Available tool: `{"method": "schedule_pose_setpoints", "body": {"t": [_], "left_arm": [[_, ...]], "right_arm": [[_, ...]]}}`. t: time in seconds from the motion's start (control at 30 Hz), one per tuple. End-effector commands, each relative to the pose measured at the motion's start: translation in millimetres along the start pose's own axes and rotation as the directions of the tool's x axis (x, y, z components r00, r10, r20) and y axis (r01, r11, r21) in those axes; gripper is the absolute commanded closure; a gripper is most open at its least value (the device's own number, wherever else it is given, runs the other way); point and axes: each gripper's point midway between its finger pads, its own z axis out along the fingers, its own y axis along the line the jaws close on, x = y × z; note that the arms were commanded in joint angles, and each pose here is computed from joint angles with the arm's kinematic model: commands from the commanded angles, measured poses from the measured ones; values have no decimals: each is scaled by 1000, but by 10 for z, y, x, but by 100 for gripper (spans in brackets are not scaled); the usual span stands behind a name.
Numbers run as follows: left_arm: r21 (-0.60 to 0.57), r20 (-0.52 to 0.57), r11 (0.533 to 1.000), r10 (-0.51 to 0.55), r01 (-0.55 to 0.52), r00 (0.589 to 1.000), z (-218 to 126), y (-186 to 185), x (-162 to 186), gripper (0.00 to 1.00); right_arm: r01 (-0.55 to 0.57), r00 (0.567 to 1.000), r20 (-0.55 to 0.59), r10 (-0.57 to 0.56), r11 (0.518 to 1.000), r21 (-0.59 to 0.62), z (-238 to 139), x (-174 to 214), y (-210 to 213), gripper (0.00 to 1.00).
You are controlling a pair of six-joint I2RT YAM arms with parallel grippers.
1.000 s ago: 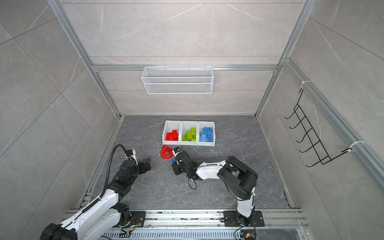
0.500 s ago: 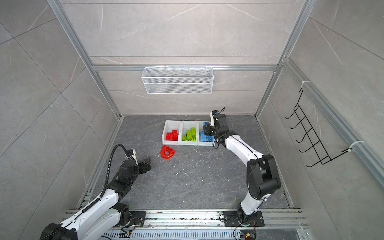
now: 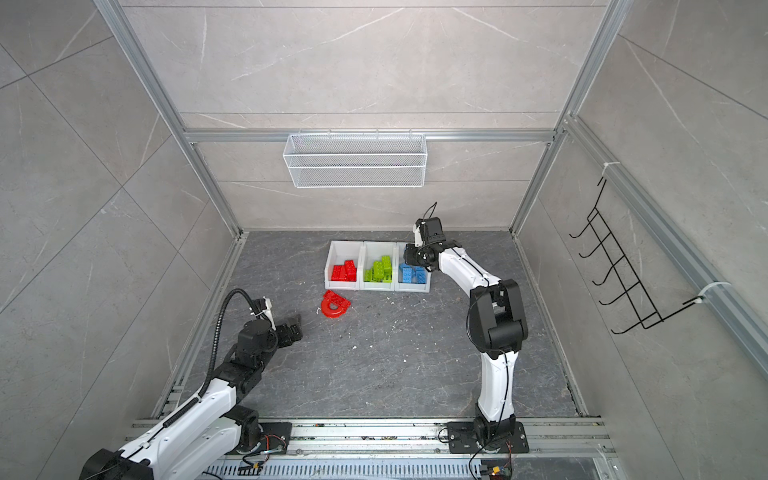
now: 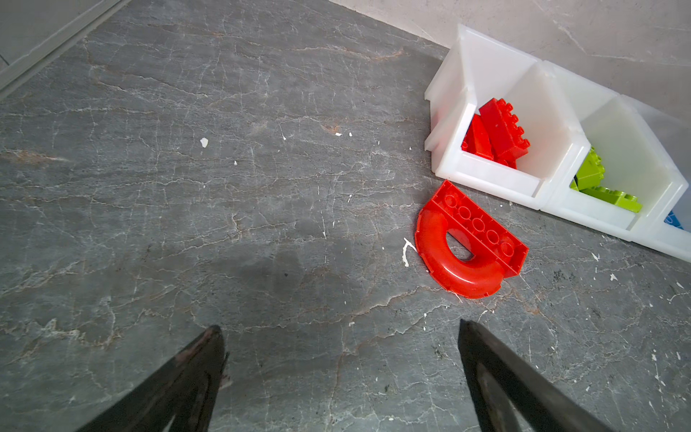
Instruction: Sort the legos into containers by color
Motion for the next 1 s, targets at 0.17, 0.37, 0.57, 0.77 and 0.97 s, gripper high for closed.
{"method": "schedule_pose_setpoints", "body": {"t": [0.17, 0.37, 0.57, 0.77, 0.97], "left_arm": [[23, 46, 1000, -9, 8, 999, -6, -87, -213, 0], [30, 53, 999, -11, 10, 999, -29, -92, -223, 0], [41, 56, 999, -6, 4, 998, -30, -112, -228, 0], [217, 5, 975, 44, -44, 999, -52, -465, -230, 0], [209, -91, 976, 80, -59, 993, 54, -525, -191, 3]], "right_arm": [[-28, 999, -23, 28, 1000, -6, 68, 6, -62, 47], [-2, 1000, 23, 2, 1000, -17, -176, -86, 6, 29], [-19, 989, 142, 44, 985, -171, -722, -143, 333, 28], [51, 940, 337, 54, 955, -293, -1497, 78, 519, 25], [51, 865, 492, 93, 961, -272, -1863, 635, 285, 21]]}}
